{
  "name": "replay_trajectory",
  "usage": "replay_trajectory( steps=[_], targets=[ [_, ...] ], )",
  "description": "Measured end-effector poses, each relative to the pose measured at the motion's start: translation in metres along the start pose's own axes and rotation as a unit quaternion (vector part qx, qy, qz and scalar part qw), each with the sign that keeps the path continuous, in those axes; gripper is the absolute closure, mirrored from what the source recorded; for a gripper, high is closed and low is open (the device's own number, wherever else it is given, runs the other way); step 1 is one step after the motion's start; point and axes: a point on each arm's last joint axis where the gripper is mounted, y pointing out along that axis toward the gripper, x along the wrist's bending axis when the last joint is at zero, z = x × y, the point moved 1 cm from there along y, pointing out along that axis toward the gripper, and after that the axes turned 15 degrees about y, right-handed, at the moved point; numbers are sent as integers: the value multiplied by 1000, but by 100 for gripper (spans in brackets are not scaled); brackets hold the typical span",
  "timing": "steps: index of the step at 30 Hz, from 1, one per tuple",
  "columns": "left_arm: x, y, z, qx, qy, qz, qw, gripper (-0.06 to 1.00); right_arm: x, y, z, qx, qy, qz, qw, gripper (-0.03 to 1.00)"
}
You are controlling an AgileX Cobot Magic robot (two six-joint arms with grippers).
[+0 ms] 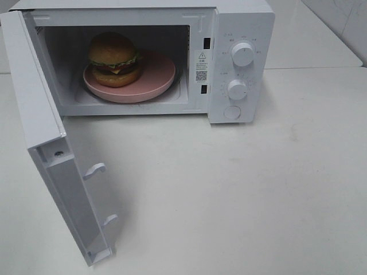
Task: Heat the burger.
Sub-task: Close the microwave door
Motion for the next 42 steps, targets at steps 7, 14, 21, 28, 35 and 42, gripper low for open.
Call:
replay_trajectory(
  steps=[7,14,21,28,35,42],
  targets=[
    [0,0,0,0,0,0,1000,6,0,0,0,0,0,0,1000,20],
    [2,1,-6,-8,-1,-3,1000,8,0,0,0,0,0,0,1000,20],
    [10,15,-23,-7,-9,-7,1000,29,0,0,0,0,0,0,1000,20],
    [16,39,-30,4,-17,-10,1000,71,0,0,0,0,0,0,1000,21],
    [20,62,-26,14,-18,-13,1000,94,0,0,0,0,0,0,1000,21],
    [25,90,-18,-12,8,-37,999,94,0,0,0,0,0,0,1000,21]
  ],
)
